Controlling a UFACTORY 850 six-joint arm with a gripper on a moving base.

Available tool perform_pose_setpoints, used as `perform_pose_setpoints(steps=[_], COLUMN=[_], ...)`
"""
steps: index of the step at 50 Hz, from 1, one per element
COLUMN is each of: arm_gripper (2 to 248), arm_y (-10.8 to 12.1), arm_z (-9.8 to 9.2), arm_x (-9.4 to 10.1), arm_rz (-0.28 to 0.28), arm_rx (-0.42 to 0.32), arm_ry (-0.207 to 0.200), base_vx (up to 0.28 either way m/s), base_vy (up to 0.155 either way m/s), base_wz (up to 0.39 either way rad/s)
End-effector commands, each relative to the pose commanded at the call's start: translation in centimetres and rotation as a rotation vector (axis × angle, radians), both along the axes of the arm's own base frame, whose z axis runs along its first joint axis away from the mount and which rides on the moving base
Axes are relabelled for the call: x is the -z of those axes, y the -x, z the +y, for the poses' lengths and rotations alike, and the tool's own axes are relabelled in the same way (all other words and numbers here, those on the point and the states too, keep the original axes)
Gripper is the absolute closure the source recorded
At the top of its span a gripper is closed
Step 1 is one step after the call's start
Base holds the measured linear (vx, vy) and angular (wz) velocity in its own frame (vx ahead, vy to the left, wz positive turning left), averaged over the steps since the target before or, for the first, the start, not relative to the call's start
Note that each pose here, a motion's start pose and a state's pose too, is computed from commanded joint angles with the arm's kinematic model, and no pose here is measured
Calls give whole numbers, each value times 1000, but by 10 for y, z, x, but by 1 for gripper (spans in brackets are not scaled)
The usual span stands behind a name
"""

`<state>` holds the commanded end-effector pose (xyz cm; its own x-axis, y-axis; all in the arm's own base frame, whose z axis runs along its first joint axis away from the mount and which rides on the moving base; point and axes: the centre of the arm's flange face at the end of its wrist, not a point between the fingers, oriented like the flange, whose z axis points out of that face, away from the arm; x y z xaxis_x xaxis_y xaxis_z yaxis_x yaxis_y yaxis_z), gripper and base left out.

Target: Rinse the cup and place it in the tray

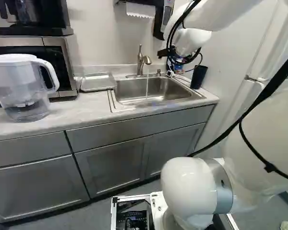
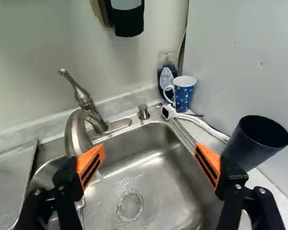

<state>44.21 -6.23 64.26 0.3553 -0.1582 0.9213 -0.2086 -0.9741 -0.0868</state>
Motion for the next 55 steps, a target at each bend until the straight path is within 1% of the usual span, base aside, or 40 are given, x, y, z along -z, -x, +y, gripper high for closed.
perform_pose_setpoints(steps=[3, 8, 25, 45, 55], arm_gripper=[3, 3, 3, 3, 3], arm_y=[0, -1, -2, -2, -3], arm_z=[-2, -4, -10, -14, -17], arm_x=[-1, -3, -7, -11, -5], arm_rz=[-10, -25, -55, -106, -118], arm_rx=[6, 12, 18, 88, 125], arm_ry=[7, 34, 153, 102, 77], base_vx=[0, 0, 0, 0, 0], base_vy=[0, 0, 0, 0, 0], base_wz=[0, 0, 0, 0, 0])
